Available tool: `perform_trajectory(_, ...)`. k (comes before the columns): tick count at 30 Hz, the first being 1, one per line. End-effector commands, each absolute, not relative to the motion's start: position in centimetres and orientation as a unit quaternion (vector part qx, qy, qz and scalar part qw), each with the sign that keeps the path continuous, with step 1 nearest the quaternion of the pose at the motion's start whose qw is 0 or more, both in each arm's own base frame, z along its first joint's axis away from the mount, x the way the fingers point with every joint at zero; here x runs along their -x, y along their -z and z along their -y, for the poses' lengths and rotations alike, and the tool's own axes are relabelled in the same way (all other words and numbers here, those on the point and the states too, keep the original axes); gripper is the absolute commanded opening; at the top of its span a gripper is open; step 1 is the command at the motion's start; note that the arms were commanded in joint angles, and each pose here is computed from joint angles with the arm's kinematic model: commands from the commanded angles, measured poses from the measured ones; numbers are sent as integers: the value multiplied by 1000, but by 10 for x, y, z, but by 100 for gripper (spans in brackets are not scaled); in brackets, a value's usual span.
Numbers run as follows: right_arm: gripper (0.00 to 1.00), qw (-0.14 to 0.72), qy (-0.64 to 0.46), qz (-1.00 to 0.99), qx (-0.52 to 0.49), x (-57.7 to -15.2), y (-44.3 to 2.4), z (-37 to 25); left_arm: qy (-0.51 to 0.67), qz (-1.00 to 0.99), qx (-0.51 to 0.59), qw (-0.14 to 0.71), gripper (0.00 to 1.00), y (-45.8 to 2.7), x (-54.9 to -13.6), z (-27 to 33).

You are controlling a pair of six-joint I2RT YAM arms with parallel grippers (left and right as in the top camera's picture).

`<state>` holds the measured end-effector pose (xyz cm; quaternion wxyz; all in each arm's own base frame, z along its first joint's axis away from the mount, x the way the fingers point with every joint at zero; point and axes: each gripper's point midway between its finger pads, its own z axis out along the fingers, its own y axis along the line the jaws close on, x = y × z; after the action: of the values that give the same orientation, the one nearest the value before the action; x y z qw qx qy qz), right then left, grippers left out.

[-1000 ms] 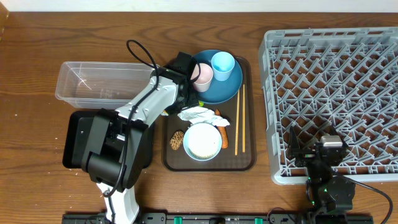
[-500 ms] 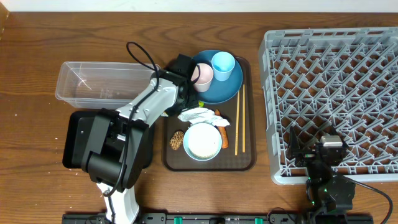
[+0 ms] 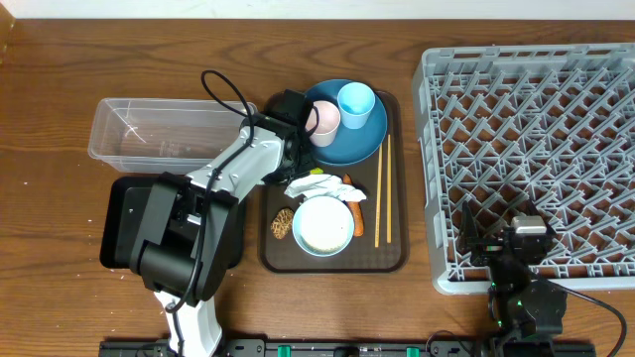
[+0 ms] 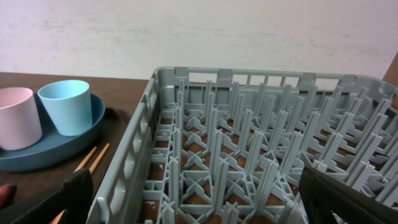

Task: Sort waste into correct bins and load items into the dishwasher rack
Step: 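Lower the left gripper and pinch the snack wrapper, then carry the wrapper left and release it into the clear bin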

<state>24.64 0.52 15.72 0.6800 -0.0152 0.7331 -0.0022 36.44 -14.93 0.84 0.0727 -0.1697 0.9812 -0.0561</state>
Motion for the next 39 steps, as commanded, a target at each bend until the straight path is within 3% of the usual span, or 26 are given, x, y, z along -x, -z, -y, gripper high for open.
perform_trajectory(1,99,679,6,-734,17,-246,-156,-4,46,-982,168,70,20,-6,-361,145)
perform_trajectory(7,99,679,6,-734,17,-246,-156,-4,52,-981,168,82,6,-20,-362,145)
perform_trajectory(30,99,679,6,-734,17,-246,-156,-4,99,-970,154,163,6,-105,-362,145)
perform_trajectory(39,99,679,6,-734,17,-246,-156,-4,102,-958,136,231,6,-143,-375,134)
